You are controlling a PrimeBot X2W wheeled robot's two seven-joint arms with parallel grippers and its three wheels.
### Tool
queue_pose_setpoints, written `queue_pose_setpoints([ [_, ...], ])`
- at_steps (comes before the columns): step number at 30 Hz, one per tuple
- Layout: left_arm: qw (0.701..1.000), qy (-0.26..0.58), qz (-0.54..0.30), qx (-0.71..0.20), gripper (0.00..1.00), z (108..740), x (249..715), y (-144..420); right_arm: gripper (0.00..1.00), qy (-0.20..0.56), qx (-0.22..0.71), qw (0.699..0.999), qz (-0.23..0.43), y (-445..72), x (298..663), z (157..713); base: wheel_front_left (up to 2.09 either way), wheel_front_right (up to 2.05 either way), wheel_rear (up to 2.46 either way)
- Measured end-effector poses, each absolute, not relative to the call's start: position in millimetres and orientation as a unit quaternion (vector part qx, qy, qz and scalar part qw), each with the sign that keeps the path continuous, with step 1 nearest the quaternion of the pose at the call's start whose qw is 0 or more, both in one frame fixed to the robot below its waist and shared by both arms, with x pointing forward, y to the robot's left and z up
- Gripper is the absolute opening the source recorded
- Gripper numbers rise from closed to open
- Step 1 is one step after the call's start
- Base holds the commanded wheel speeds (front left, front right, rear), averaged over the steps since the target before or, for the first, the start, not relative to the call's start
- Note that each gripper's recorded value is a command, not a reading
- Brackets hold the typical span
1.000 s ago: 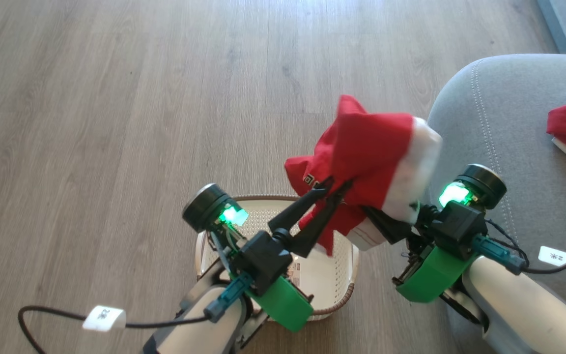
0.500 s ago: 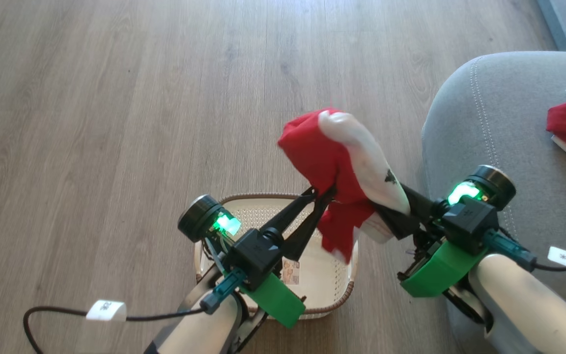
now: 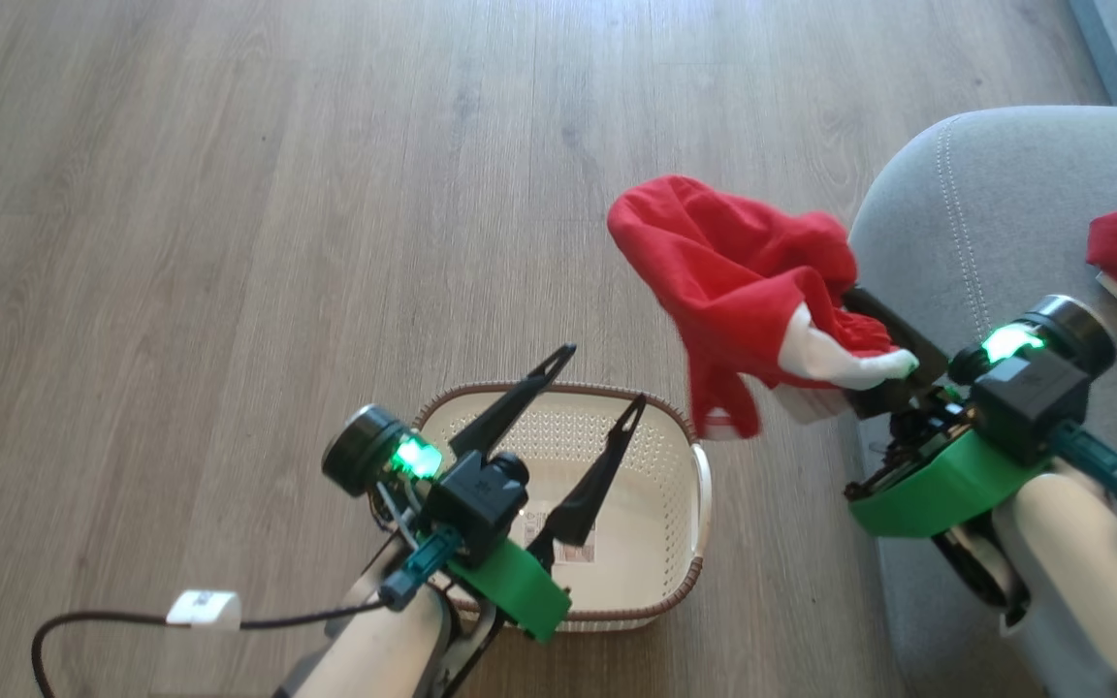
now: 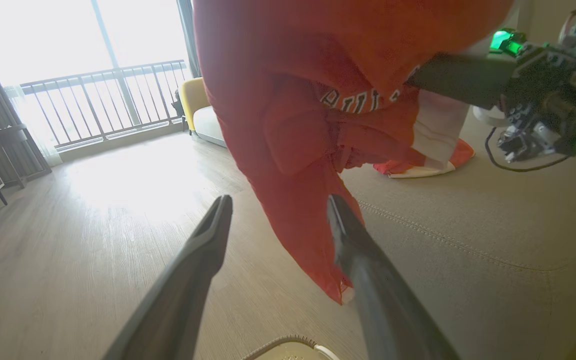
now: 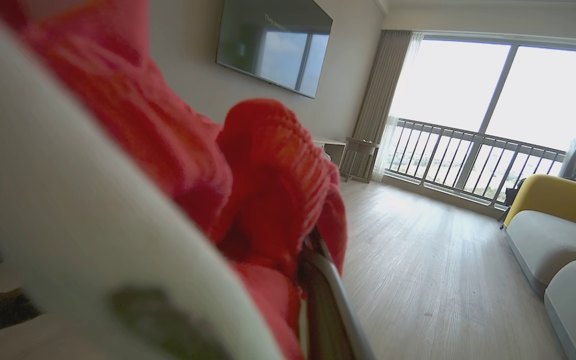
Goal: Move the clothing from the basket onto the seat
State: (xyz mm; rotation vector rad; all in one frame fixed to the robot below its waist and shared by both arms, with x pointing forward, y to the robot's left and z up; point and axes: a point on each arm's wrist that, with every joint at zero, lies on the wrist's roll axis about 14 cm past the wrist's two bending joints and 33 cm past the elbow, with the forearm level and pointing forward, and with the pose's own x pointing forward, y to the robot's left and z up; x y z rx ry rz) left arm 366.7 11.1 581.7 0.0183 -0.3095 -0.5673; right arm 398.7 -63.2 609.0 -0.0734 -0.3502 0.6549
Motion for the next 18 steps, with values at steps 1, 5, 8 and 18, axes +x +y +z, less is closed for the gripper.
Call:
queue_pose_setpoints([
  [1,0.949,-0.148,-0.277,0.008,1.0,579,366,12,0.0,-0.173,-0.035,0.932,0.315,-66,399,610,0.0,0.0,0.0],
  [5,0.951,-0.128,-0.282,0.022,1.0,563,360,13,0.0,-0.19,-0.038,0.936,0.295,-77,403,621,0.0,0.0,0.0],
  [8,0.95,-0.116,-0.288,0.027,1.0,554,355,12,0.0,-0.202,-0.035,0.939,0.277,-87,404,630,0.0,0.0,0.0],
  [18,0.951,-0.071,-0.301,0.015,1.0,526,341,6,0.0,-0.202,-0.022,0.961,0.189,-142,404,629,0.0,0.0,0.0],
])
